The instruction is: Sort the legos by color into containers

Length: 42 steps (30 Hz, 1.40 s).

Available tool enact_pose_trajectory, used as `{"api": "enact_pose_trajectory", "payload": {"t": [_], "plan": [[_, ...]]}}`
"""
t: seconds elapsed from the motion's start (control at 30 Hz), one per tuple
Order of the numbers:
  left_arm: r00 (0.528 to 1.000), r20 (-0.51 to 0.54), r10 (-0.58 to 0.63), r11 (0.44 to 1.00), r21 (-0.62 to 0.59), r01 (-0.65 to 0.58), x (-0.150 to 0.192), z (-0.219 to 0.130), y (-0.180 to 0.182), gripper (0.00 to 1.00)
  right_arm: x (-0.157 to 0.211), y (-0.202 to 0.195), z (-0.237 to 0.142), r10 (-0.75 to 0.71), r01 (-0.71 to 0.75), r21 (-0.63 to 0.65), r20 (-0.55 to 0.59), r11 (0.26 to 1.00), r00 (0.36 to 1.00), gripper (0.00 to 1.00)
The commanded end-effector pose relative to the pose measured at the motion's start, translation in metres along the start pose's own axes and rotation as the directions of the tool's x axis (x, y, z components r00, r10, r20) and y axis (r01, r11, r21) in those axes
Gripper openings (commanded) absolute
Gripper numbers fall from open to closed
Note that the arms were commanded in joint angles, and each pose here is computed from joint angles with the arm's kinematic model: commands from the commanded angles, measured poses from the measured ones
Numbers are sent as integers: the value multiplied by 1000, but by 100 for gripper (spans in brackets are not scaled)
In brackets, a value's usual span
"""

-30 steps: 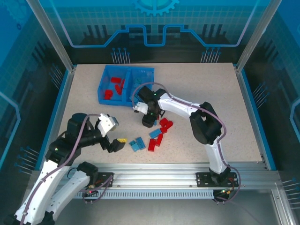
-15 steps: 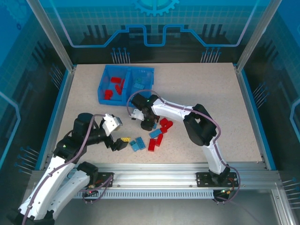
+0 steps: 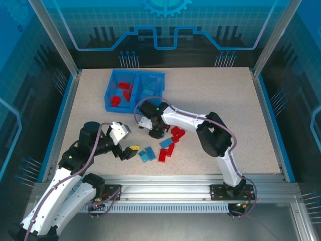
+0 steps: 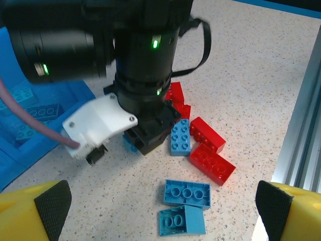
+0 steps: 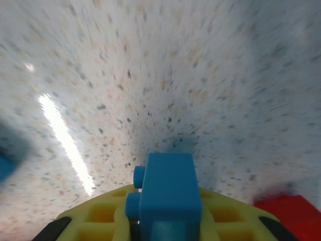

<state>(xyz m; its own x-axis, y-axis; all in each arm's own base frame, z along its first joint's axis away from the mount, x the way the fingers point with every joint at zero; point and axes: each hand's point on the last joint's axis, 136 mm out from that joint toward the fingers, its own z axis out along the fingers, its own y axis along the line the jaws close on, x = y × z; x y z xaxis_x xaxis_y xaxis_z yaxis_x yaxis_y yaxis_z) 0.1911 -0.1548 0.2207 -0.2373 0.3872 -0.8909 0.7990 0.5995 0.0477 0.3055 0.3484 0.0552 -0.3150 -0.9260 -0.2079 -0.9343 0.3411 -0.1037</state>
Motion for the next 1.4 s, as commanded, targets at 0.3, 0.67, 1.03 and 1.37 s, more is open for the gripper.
{"api": "enact_pose_trajectory", "payload": {"t": [0.3, 0.67, 1.03, 1.37], "plan": [[984, 151, 93, 973, -223, -57, -19, -28, 20, 99, -113, -80, -195, 295, -405, -12, 703, 914, 647, 16], [995, 85, 59, 949, -313, -30, -6, -30, 37, 99, -145, -189, -116, 440, -658, 99, 669, 747, 599, 16], [996, 62, 63, 944, -329, -39, -3, -28, 42, 99, -159, -224, -39, 411, -626, 146, 637, 766, 652, 25], [986, 98, -136, 913, -375, 163, -12, -20, 66, 99, -164, -215, -113, 398, -612, 87, 687, 786, 608, 44]]}}
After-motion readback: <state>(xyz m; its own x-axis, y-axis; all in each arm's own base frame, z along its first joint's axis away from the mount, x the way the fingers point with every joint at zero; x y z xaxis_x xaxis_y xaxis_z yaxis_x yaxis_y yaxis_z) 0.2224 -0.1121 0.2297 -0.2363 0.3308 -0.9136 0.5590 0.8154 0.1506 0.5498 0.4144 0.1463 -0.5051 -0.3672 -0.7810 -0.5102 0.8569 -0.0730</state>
